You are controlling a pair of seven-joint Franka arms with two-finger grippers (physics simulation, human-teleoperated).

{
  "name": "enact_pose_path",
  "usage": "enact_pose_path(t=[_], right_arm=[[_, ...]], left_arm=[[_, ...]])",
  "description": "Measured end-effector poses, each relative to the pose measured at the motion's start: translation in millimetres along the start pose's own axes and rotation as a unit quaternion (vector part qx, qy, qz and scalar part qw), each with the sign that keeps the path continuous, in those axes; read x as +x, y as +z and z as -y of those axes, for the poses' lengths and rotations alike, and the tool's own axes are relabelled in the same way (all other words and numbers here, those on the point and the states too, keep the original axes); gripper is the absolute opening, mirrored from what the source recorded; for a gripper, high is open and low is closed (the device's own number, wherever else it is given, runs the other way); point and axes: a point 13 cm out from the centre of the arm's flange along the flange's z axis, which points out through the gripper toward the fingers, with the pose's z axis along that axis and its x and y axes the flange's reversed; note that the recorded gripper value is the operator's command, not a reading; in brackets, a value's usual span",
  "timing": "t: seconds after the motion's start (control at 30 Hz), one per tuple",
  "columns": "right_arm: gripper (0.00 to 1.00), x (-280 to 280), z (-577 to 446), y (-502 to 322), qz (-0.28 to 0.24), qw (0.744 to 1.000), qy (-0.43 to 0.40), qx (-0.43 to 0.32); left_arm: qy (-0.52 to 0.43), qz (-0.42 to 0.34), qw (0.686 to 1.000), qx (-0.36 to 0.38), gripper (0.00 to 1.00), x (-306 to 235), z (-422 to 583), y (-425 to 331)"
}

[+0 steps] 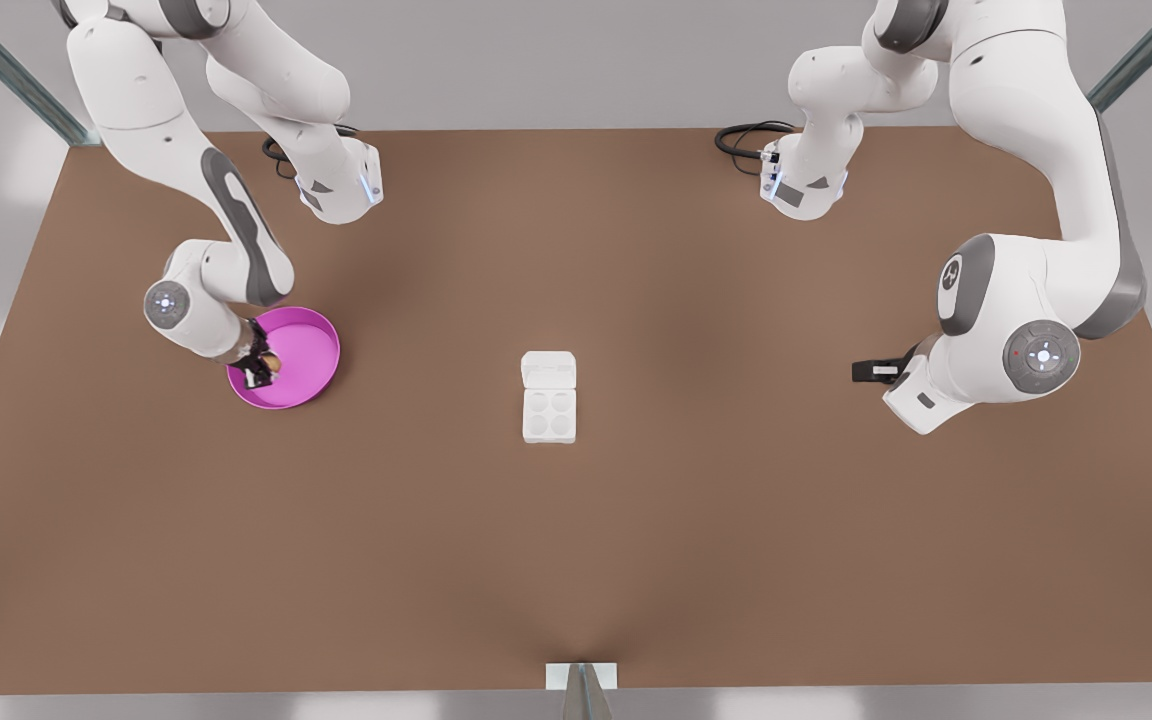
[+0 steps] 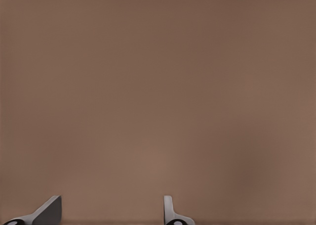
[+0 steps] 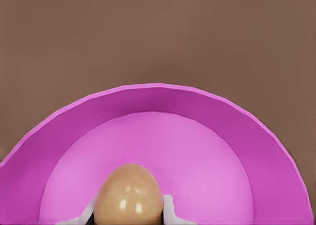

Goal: Pack egg into the box and close the box lid

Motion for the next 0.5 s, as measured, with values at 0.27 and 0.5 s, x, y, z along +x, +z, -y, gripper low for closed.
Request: enact_pose_path(t=[0.27, 0.5], right_arm=[[0.51, 71.3, -81.8, -64.5, -0.003, 0.996, -0.076, -0.035], [0.5, 223.9, -190.2, -95.6, -0.124, 0.981, -0.12, -0.087]], left_arm=[[0.0, -0.002, 1.0, 0.0, 1.0, 1.4, -0.2, -0.5], [0.0, -0.004, 1.0, -0.001, 1.0, 2.2, 0.3, 0.1]])
